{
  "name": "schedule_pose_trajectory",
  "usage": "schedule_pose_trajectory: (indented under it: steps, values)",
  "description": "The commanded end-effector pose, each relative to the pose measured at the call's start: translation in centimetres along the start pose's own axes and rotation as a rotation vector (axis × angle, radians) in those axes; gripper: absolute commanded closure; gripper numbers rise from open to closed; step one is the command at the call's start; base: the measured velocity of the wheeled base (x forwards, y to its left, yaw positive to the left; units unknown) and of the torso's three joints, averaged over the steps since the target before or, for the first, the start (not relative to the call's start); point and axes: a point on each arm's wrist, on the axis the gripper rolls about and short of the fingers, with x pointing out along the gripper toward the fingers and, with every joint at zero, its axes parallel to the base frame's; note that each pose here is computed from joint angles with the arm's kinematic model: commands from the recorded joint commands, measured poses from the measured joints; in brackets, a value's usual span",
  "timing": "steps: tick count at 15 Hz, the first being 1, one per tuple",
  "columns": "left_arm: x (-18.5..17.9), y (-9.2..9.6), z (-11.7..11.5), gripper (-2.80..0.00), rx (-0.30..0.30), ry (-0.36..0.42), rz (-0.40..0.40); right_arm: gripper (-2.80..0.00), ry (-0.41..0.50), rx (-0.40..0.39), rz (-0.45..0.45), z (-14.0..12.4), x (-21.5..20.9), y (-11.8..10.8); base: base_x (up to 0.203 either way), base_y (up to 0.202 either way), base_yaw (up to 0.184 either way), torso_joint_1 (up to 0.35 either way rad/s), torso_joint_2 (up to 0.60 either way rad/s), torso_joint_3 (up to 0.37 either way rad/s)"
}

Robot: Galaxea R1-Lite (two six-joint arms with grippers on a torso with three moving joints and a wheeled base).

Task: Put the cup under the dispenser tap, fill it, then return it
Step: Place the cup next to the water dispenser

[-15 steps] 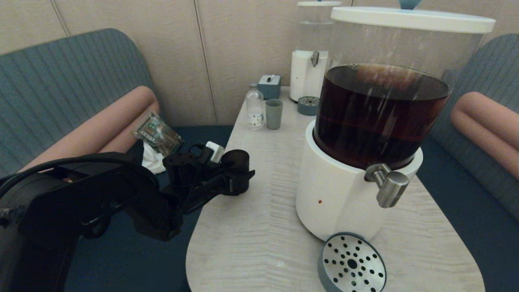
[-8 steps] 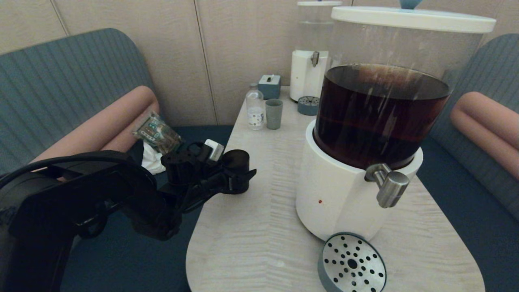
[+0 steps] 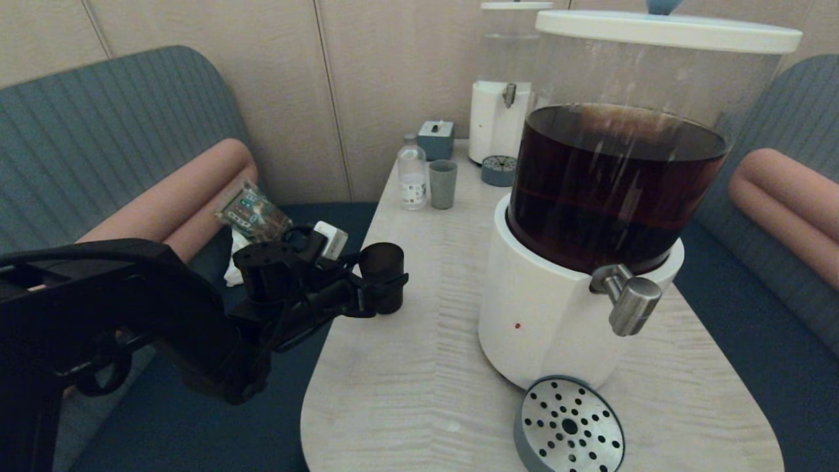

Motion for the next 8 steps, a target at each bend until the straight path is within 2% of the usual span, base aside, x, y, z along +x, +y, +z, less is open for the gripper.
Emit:
schedule_pose_trajectory:
  steps: [1,5,8]
  values:
    - [-1.3,-0.5,1.6,-2.80,0.012,-0.031,-0.002,0.00,0.003,-0.001,0.001,-0.2,0.0,0.0,0.000,0.000,0.000,0.000,0.00,0.000]
    - [-4.1,-1.6,4.1,-2.80,0.023,-0.061,-0.001,0.00,0.003,-0.001,0.001,-0.2,0.0,0.0,0.000,0.000,0.000,0.000,0.00,0.000]
    - [-7.3,-2.8,7.4,-2.80,0.044,-0.132,-0.001,0.00,0.003,-0.001,0.001,-0.2,0.0,0.0,0.000,0.000,0.000,0.000,0.00,0.000]
